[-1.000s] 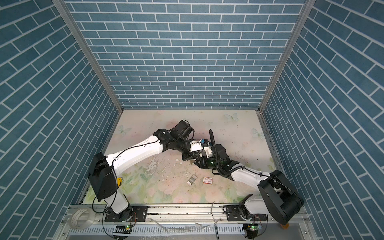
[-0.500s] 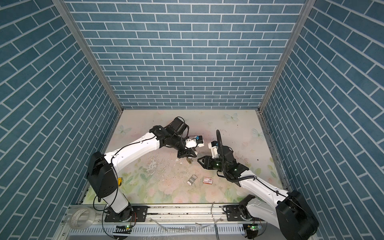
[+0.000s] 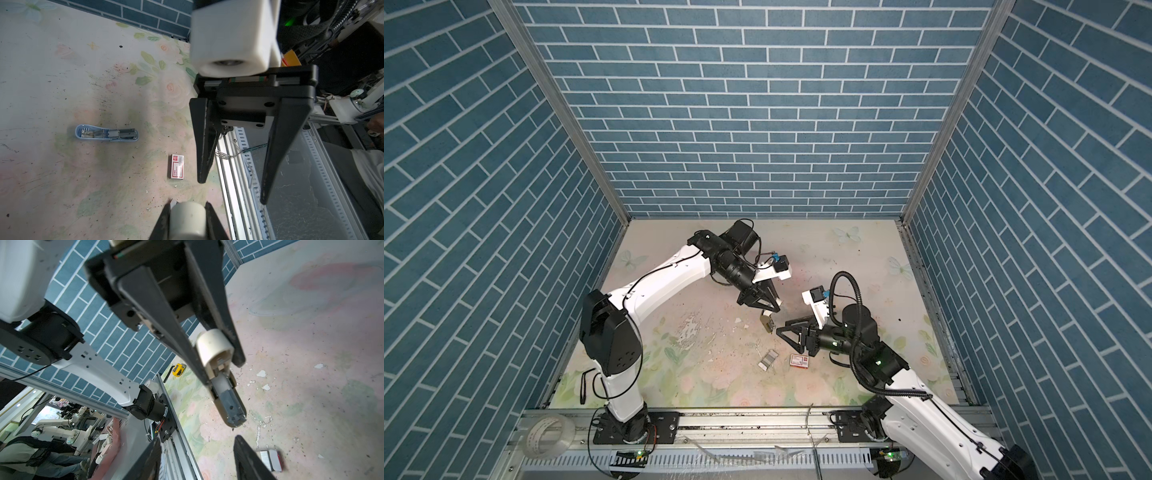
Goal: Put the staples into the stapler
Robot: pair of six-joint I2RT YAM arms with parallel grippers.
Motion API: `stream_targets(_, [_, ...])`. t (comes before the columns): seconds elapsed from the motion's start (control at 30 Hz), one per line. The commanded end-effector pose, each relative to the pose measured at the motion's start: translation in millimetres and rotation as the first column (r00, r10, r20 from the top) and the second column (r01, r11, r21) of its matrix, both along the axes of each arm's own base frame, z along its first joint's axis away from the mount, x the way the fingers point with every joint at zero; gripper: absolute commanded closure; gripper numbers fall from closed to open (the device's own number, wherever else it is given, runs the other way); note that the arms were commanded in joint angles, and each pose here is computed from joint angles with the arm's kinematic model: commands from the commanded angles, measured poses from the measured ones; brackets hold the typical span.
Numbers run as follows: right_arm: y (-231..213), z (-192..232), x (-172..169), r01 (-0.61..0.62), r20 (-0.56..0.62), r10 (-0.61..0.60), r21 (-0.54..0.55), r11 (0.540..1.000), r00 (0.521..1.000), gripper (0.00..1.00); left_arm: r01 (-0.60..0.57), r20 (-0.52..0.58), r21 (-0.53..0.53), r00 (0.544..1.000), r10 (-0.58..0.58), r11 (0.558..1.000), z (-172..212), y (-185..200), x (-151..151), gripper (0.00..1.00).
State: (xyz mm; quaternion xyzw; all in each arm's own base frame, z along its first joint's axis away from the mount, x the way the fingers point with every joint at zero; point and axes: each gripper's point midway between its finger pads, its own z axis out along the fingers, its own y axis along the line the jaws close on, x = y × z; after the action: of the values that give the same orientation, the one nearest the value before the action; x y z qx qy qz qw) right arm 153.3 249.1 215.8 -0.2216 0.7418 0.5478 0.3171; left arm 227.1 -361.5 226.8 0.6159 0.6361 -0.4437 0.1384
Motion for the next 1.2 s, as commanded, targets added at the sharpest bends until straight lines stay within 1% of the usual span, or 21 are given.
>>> stream_targets(0.0, [1,0,-4,-0.029,0.041,0.029,-0.011,1.0,0.999,0.43,0.036,-0.132,-0.041,0.99,-0.041,0.999,14,-1,-16,1.0])
stream_targets(0.1, [2,2,7,0.008,0.059,-0.006,-0.028,1.0,0.998,0.43,0.046,-0.186,-0.067,0.981,-0.058,0.997,22,-5,-17,1.0])
stream_targets(0.23, [6,6,15,0.017,0.072,-0.015,-0.026,1.0,0.997,0.43,0.052,-0.209,-0.08,0.976,-0.068,0.995,27,-7,-18,1.0])
stream_targets(0.53, [21,15,18,-0.034,0.064,0.032,0.02,0.999,0.997,0.42,0.047,-0.243,-0.085,0.968,-0.066,0.995,24,-11,-15,1.0])
stream_targets(0.73, [29,13,20,-0.049,0.051,0.048,0.024,0.999,0.998,0.43,0.047,-0.255,-0.089,0.964,-0.069,0.995,24,-12,-15,1.0])
stream_targets(0.8, [30,14,22,-0.046,0.05,0.045,0.023,0.999,0.998,0.44,0.047,-0.258,-0.088,0.964,-0.069,0.995,24,-12,-15,1.0])
stream_targets(1.03, [32,14,28,-0.028,0.049,0.027,0.025,0.999,0.998,0.54,0.049,-0.27,-0.097,0.96,-0.073,0.994,25,-12,-18,0.99])
stream_targets(1.17, [35,15,28,-0.041,0.036,0.04,0.038,0.998,0.999,0.54,0.047,-0.273,-0.103,0.959,-0.074,0.994,27,-12,-18,0.99])
